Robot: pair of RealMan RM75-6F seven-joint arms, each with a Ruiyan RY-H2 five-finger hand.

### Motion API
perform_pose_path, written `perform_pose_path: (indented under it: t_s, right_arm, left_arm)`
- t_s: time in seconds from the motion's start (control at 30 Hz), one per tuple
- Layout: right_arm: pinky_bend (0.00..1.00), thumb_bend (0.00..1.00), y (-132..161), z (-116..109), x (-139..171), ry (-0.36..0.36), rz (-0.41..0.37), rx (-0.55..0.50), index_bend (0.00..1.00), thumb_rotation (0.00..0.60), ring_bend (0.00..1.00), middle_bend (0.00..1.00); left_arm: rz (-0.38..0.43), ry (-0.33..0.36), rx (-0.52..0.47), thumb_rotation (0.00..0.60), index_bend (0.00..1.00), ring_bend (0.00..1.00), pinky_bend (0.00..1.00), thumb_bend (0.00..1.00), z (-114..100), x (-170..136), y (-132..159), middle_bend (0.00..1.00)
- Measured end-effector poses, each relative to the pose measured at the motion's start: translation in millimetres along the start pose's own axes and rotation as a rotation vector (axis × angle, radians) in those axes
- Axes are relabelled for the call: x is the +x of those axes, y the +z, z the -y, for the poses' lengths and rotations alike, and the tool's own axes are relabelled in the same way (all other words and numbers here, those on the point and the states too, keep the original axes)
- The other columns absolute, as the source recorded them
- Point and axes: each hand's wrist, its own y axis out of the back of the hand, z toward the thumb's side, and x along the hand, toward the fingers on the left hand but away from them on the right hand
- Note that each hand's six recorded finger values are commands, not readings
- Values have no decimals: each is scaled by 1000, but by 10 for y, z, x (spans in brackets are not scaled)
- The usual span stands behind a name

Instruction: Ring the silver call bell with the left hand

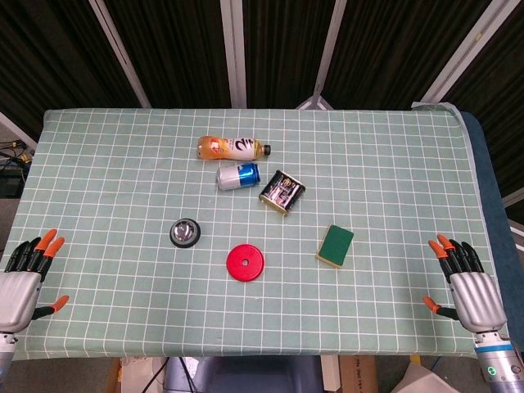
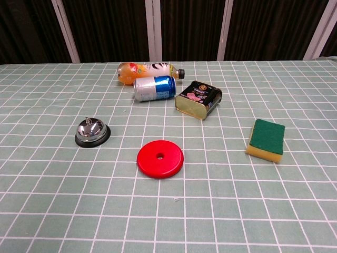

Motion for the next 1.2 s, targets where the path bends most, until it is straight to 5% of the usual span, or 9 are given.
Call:
perform_pose_path:
  t_s: [1.03,1.2]
  right_arm:
    - [0,219,-26,-20,39,-4,8,-6,0,600,0,0]
    - [0,220,-24,-20,39,-4,8,-10,0,600,0,0]
  left_arm:
    - [23,-20,32,600,0,0,0,155,59,69,76,0]
    - [56,-35,59,600,0,0,0,242,82,247,208,0]
